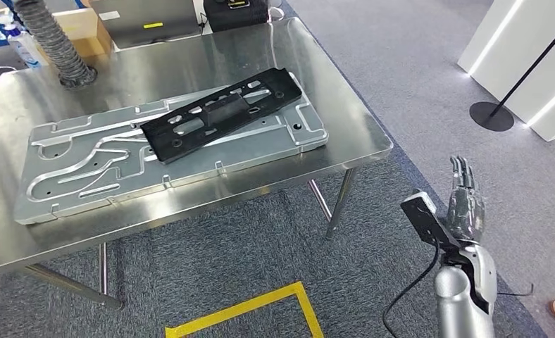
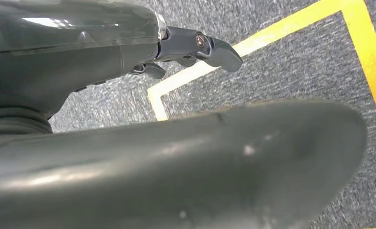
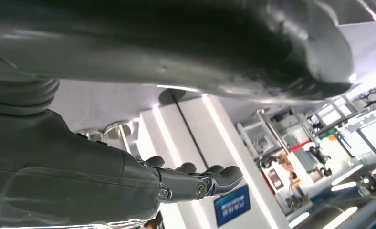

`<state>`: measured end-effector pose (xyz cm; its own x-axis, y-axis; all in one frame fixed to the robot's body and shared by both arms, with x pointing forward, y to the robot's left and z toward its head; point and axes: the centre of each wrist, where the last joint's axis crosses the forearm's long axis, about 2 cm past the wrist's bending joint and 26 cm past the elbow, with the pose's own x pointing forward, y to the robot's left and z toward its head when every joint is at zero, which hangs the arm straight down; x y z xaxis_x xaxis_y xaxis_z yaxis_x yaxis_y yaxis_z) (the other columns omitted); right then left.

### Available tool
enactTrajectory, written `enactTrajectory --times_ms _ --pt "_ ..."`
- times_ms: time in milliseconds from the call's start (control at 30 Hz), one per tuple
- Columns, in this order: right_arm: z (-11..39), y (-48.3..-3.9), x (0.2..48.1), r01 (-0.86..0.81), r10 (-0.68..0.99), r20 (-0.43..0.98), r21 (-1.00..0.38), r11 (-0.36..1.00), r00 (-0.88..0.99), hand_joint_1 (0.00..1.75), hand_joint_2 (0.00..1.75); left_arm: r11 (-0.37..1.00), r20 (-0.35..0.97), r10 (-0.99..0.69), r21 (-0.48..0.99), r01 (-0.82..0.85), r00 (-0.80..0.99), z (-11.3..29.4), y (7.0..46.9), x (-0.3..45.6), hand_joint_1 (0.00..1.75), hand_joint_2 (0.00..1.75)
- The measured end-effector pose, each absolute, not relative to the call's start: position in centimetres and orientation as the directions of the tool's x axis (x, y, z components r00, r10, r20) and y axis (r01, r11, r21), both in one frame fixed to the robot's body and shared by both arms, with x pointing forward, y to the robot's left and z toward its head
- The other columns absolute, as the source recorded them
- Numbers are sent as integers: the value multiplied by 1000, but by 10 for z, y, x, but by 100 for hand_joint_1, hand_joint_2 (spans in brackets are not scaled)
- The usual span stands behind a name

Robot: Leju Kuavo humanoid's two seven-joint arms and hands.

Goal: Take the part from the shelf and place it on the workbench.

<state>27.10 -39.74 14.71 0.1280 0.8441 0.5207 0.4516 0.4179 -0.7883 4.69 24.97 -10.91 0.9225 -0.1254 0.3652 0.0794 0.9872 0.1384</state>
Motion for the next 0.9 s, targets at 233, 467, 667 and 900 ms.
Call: enactTrajectory --times_ms 233,467,667,900 --pt "123 -395 244 511 836 527 -766 389 154 0 0 986 382 -134 140 86 915 -108 247 53 0 0" --pt "95 -363 233 517 768 610 -730 447 197 0 0 987 379 -135 135 89 916 -108 243 51 0 0" --pt "69 -352 222 568 714 659 -690 449 236 0 0 985 371 -144 140 98 917 -108 242 51 0 0" --pt "-24 -344 186 493 457 809 -587 642 370 0 0 981 358 -172 150 126 918 -108 241 51 0 0"
